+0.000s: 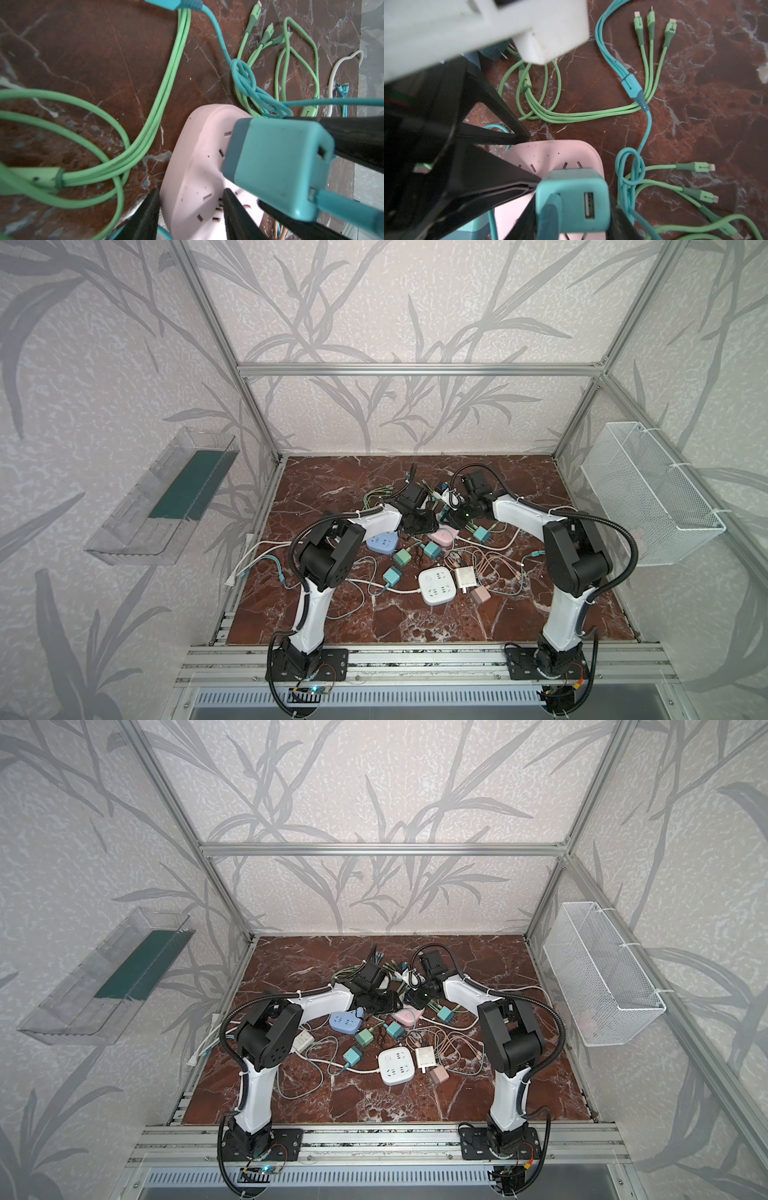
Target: Pull the plug off the socket
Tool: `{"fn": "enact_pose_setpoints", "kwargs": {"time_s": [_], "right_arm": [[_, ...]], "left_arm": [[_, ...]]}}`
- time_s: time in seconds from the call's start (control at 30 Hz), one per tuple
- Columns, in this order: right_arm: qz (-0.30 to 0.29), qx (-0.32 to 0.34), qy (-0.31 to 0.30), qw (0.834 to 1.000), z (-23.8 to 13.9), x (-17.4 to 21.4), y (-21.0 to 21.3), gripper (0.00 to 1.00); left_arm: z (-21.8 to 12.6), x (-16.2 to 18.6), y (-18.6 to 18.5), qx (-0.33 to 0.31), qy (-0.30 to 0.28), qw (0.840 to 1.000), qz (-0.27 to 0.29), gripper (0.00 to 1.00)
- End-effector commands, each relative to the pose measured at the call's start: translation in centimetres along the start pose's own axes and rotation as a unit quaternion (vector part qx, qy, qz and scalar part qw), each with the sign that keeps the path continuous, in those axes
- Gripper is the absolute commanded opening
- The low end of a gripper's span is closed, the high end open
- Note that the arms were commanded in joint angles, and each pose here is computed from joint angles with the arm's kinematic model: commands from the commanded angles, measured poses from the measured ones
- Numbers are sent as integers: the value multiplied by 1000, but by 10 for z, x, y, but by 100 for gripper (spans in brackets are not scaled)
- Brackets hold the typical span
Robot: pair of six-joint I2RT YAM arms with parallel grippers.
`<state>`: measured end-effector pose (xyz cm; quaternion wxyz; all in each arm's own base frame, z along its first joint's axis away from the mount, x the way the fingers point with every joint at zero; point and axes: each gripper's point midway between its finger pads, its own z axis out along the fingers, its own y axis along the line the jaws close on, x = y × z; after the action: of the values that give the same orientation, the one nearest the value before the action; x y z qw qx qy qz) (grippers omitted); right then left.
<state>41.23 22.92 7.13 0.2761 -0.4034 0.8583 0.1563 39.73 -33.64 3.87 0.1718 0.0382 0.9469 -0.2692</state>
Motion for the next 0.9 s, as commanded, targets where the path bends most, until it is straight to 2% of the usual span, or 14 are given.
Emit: {"fn": "enact_pose_setpoints", "kwargs": {"time_s": [0.0,0.87], "right_arm": [[2,-30,-45,999,-19,-24,18,14],[14,-5,-65,998,-34,-26,19,7]], "left_arm": [[11,12,21,-38,23,999,-17,50],[15,18,29,-59,41,997,-38,50]]}}
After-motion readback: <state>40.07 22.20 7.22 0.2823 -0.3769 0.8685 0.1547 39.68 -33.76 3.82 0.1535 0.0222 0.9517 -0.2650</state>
